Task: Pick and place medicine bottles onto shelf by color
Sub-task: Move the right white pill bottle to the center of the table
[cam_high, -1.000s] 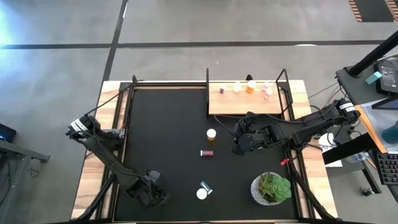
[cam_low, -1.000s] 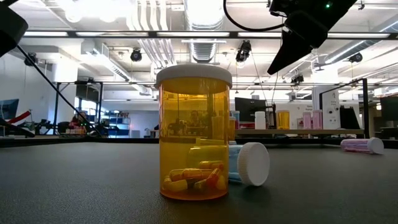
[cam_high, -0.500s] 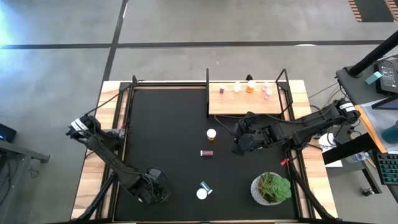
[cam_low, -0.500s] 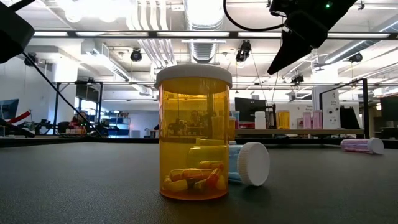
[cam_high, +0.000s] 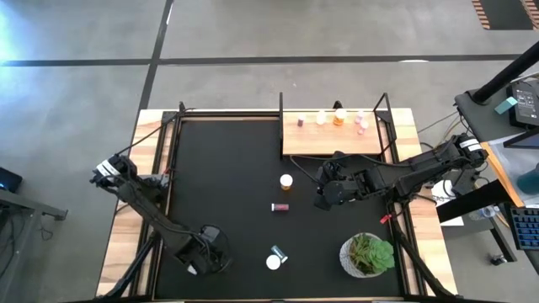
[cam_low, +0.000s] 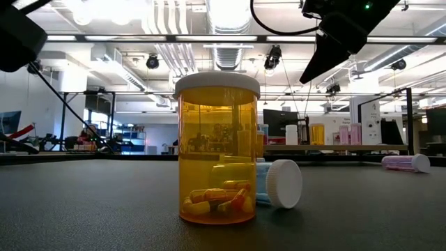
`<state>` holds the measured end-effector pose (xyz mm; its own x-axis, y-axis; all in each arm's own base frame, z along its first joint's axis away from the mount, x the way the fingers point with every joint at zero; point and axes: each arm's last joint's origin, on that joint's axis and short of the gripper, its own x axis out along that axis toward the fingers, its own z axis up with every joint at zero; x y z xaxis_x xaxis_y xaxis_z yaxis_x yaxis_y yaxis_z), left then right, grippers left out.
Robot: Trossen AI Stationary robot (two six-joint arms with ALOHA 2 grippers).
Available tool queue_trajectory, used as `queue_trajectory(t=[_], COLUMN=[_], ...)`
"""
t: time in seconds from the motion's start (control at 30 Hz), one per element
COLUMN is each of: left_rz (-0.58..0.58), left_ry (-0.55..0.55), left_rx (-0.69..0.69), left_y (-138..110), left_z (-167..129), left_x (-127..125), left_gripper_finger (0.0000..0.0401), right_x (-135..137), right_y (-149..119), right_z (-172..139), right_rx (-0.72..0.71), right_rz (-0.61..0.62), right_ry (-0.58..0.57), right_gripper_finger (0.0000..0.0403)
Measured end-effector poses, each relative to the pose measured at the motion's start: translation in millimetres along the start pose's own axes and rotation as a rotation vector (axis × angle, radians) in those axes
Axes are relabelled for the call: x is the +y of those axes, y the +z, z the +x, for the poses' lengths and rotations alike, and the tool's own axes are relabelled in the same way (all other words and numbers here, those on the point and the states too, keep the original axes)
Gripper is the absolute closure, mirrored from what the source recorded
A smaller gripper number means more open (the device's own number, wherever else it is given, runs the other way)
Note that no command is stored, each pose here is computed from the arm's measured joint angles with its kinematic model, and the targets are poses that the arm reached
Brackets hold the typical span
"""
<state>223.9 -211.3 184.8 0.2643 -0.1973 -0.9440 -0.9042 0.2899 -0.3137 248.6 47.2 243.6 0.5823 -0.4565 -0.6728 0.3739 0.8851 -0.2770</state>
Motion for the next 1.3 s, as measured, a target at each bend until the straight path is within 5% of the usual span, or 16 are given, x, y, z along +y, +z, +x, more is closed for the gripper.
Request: queue_trajectory(t=[0.23, 0.7, 1.3], left_rz=[0.133, 0.659, 1.218], left_ry=[-0.009, -0.049, 0.087], left_rx=[-0.061, -0.163, -0.291], left_y=[37, 150, 264], left_z=[0, -25, -34], left_x=[-15, -52, -63], left_gripper_finger=[0.0267, 0.0267, 0.0267], right_x=[0, 0, 0], right_y=[0, 0, 0], right_z=[0, 0, 0], right_rx=[0.0, 0.0, 0.001], right_rz=[0.0, 0.0, 0.0], right_ry=[0.0, 0.0, 0.0], right_gripper_finger=[0.022, 0.022, 0.022])
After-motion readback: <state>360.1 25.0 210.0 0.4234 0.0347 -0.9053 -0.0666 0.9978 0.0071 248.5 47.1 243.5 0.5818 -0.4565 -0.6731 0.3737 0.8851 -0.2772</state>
